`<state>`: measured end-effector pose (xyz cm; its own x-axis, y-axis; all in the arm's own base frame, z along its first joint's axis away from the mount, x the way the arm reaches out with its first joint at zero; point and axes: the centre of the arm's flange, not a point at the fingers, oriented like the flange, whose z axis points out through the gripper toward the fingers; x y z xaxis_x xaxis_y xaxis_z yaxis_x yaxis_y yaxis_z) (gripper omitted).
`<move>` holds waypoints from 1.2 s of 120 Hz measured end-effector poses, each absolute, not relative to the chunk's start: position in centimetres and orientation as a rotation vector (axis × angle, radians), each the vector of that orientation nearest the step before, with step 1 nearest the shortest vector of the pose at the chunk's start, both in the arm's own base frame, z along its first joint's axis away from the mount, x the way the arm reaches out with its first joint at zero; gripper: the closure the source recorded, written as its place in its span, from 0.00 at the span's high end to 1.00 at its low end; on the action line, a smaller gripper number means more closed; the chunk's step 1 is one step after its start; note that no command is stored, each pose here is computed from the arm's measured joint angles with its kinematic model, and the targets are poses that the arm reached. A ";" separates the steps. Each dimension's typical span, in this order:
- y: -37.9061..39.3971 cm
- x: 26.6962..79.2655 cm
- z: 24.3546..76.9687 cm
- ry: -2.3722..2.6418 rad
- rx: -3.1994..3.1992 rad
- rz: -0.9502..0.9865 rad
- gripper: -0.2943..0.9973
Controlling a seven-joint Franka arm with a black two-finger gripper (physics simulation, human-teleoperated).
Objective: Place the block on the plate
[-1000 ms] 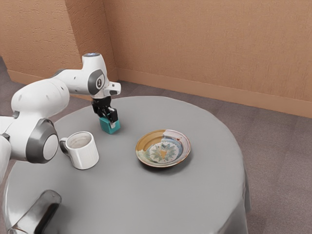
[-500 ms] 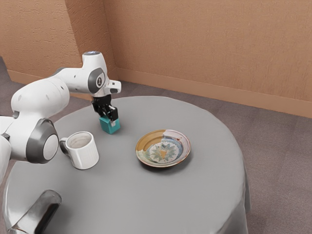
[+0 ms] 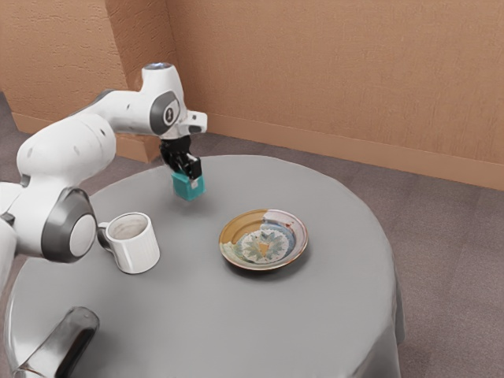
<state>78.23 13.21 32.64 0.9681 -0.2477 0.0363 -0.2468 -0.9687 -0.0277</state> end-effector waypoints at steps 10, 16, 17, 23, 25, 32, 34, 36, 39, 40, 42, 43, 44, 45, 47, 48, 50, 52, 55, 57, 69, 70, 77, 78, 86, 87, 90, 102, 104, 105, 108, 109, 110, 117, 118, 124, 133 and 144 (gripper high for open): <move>7.4 78.6 36.7 0.496 -3.072 -0.117 0.52; 3.6 78.3 38.6 0.563 -3.062 -0.126 0.52; 2.9 78.1 38.9 0.575 -3.061 -0.126 0.51; -1.6 77.2 40.3 0.654 -3.050 -0.115 0.51; -3.1 76.8 40.5 0.681 -3.048 -0.107 0.51; -8.3 75.2 40.5 0.776 -3.043 -0.077 0.51; -9.5 74.7 40.3 0.798 -3.044 -0.064 0.51; -10.4 74.2 39.8 0.814 -3.045 -0.049 0.51; -11.6 73.5 39.0 0.834 -3.047 -0.025 0.52; -12.0 73.3 38.8 0.839 -3.047 -0.019 0.52; -12.5 73.0 38.2 0.846 -3.049 -0.005 0.52; -12.8 72.8 37.9 0.848 -3.049 0.001 0.52; -12.9 72.7 37.7 0.849 -3.050 0.005 0.52; -13.1 72.6 37.4 0.850 -3.050 0.010 0.52; -13.4 72.4 37.0 0.851 -3.051 0.015 0.52; -13.5 72.3 36.8 0.851 -3.052 0.017 0.52; -13.7 72.2 36.5 0.849 -3.053 0.019 0.52; -14.0 72.1 36.3 0.848 -3.054 0.018 0.52; -14.3 72.0 36.0 0.845 -3.056 0.016 0.52; -14.4 71.9 35.8 0.842 -3.057 0.013 0.52; -14.7 72.2 33.9 0.814 -3.062 0.005 0.52; -14.7 72.2 33.7 0.811 -3.063 0.004 0.52; -14.5 72.4 33.1 0.790 -3.065 -0.007 0.52; -14.5 72.5 33.1 0.787 -3.065 -0.009 0.52; -14.3 72.7 32.9 0.764 -3.067 -0.026 0.52; -14.3 72.7 32.9 0.761 -3.067 -0.027 0.52; -14.2 72.7 32.8 0.754 -3.068 -0.032 0.52; -14.1 73.0 32.5 0.728 -3.072 -0.053 0.52; -14.0 73.0 32.4 0.723 -3.072 -0.054 0.53; -13.9 73.0 32.3 0.719 -3.073 -0.054 0.53; -13.7 73.1 32.1 0.710 -3.075 -0.054 0.53; -13.6 73.1 32.0 0.707 -3.075 -0.054 0.53; -13.5 73.2 32.0 0.704 -3.076 -0.054 0.53; -13.2 73.3 31.8 0.687 -3.078 -0.058 0.54; -13.2 73.3 31.7 0.686 -3.079 -0.058 0.54; -13.0 73.4 31.6 0.677 -3.081 -0.060 0.58; -13.0 73.4 31.5 0.667 -3.084 -0.062 0.64; -13.1 73.4 32.4 0.660 -3.085 -0.083 0.69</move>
